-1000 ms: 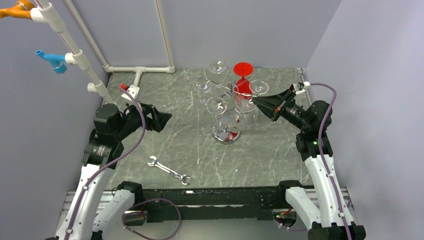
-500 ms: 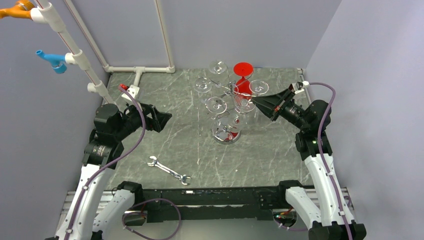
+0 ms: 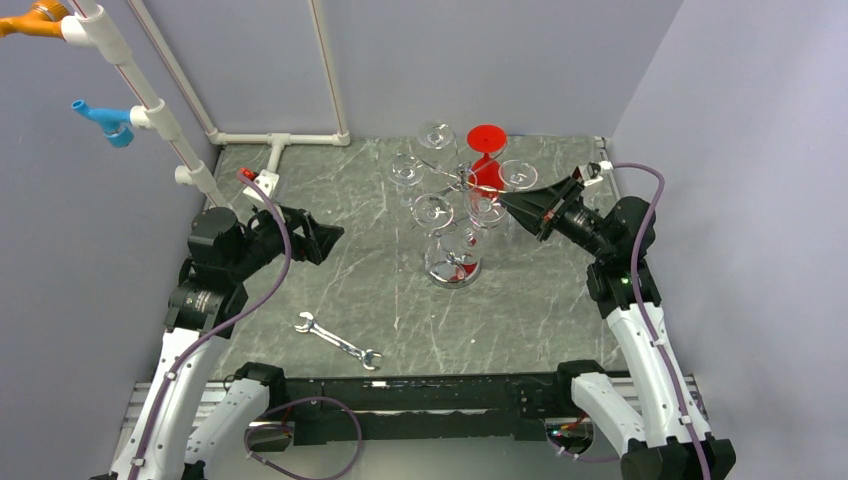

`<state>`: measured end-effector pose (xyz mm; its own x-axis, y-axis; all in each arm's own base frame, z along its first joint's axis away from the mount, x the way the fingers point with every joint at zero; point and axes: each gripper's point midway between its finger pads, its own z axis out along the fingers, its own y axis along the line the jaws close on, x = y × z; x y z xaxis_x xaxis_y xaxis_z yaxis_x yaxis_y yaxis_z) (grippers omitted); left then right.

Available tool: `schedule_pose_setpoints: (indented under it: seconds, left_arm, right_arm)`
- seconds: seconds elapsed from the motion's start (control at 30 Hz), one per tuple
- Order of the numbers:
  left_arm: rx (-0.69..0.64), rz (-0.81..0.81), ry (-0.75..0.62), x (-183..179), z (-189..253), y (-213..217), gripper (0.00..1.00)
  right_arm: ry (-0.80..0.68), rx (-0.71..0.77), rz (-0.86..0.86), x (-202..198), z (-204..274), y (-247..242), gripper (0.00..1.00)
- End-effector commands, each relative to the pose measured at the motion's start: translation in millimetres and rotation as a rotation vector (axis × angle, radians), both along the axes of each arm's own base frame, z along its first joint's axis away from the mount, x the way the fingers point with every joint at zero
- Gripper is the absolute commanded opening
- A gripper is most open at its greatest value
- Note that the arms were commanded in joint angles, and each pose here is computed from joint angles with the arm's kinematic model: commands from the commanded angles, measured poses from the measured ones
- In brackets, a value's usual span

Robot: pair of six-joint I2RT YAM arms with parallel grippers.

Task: Take the wine glass off the wine glass rack
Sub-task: Pick up the wine glass from the wine rack.

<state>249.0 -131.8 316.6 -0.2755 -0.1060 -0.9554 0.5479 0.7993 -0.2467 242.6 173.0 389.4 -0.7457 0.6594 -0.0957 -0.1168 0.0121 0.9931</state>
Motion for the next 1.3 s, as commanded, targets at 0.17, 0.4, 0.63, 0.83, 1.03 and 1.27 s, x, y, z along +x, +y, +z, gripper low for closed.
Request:
schedule_pose_setpoints:
  seconds: [0.17,0.4,0.63,0.83,1.03,1.27]
  left_arm:
    - [0.009,0.006,-0.029,1.3,5.9,1.2,0.88]
    - [0.01,0.006,-0.031,1.3,6.3,1.3,0.88]
    - [0.01,0.004,-0.029,1.2,6.1,1.0,0.88]
    - [0.012,0.004,-0.028,1.7,5.6,1.0,0.88]
    - [0.01,0.003,-0.029,1.4,6.0,0.7,0.88]
    - [0.01,0.001,-0.027,1.6,5.7,0.4,0.88]
  right_arm:
    - [-0.081,0.002,-0.029,2.7,19.9,-1.3,0.0]
    - [-0.075,-0.006,-0.047,8.1,16.7,-2.5,0.0]
    - [-0.069,-0.013,-0.057,11.9,13.3,-3.2,0.0]
    - [-0.059,-0.02,-0.063,15.3,11.0,-3.4,0.0]
    - [-0.051,-0.018,-0.063,15.1,9.3,-3.5,0.0]
    - [-0.049,-0.036,-0.077,16.5,6.7,-5.0,0.0]
